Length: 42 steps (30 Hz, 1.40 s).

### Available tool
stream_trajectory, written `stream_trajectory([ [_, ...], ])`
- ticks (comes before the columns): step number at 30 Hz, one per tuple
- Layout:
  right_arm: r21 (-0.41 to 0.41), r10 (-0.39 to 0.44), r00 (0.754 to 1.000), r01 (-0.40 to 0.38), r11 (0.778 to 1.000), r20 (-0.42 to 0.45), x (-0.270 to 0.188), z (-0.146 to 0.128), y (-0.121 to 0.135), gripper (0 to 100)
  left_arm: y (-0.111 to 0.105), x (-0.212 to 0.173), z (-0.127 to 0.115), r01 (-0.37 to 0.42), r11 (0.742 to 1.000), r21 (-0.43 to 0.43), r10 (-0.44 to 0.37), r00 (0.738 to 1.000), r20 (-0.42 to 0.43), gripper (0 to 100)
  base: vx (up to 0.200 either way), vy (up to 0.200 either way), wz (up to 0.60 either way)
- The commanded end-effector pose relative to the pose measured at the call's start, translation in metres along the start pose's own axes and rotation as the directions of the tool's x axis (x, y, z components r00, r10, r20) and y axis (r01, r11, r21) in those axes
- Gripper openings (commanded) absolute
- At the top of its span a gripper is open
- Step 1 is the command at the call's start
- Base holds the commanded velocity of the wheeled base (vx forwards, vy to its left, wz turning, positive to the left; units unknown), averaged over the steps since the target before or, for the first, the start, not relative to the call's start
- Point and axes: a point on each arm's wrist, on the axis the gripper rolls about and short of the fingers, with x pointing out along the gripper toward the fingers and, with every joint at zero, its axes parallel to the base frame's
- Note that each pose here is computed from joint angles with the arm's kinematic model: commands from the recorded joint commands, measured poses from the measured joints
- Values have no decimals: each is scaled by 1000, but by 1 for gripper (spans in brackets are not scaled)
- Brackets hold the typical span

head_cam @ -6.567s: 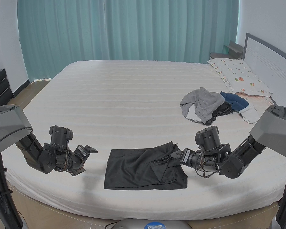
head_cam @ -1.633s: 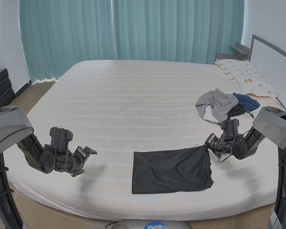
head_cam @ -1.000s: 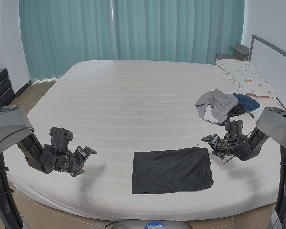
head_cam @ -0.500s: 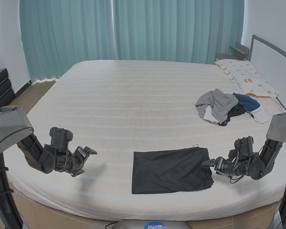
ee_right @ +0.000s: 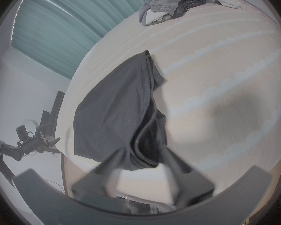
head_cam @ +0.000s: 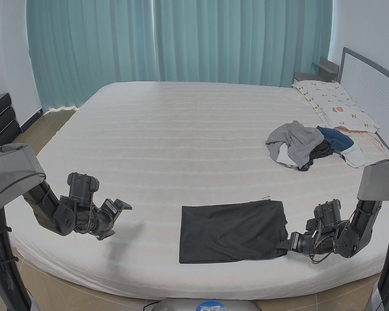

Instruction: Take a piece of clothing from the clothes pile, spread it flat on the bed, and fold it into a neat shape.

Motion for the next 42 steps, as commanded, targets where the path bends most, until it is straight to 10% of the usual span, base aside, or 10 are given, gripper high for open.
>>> stream_trajectory([
  [1, -1, -18, 1000, 18, 1000, 1, -11, -3, -6, 0, 0, 0, 0, 0, 1000, 0, 0, 1000, 0, 100, 0, 0, 0],
  [18, -4, -32, 999, 32, 999, -14, -12, -7, -12, 0, 0, 0, 0, 0, 1000, 0, 0, 1000, 0, 100, 0, 0, 0],
  [26, 55, 19, 979, -31, 998, 203, 1, 47, -18, 0, 0, 0, 0, 0, 1000, -2, 0, 1000, 0, 100, 0, 0, 0],
  [42, 49, 37, 995, -42, 998, 97, -22, 19, -12, 0, 0, 0, 0, 1, 1000, 0, -1, 1000, 1, 100, 0, 0, 0],
])
